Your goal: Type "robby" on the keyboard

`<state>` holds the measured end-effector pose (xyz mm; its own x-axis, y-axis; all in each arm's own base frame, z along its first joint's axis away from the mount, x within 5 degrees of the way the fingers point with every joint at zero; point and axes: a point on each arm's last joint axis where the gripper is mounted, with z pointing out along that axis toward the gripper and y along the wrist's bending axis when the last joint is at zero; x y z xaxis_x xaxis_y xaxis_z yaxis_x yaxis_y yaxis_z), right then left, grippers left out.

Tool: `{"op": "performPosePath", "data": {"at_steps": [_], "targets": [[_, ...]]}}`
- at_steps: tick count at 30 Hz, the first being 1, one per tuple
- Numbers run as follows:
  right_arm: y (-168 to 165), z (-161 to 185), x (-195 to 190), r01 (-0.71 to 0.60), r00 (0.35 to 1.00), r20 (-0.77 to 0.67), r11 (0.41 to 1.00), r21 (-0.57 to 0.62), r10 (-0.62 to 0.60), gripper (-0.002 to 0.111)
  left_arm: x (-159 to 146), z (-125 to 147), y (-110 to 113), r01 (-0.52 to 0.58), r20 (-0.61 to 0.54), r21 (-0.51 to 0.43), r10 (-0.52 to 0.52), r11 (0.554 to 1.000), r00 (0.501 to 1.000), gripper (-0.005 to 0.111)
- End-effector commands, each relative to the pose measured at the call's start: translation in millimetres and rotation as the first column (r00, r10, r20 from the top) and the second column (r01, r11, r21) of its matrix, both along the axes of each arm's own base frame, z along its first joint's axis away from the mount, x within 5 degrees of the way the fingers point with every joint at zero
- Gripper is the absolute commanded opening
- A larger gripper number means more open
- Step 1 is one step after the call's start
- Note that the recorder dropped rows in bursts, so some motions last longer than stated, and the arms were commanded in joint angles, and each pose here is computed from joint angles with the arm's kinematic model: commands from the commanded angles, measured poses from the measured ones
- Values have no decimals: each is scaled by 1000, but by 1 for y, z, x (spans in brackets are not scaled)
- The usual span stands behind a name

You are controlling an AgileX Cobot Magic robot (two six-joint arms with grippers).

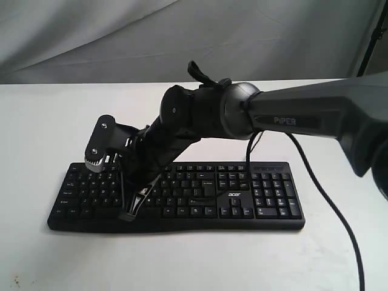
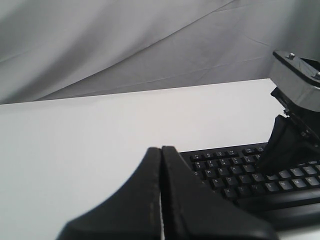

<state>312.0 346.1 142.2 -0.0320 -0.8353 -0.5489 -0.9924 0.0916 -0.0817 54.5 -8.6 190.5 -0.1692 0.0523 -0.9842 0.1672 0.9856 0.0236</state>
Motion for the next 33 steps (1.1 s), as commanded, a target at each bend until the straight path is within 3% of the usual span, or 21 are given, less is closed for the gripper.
{"op": "performPosePath", "data": {"at_steps": [1,33], "targets": [[1,-1,-1,-1,1000,-17,1000,-3,1,0,0,-1,0,5,5,1,-5,1000,1000,0],[1,-17,-1,2,999,-48,1000,-27,-3,0,0,-1,0,5,5,1,-5,1000,1000,0]]}}
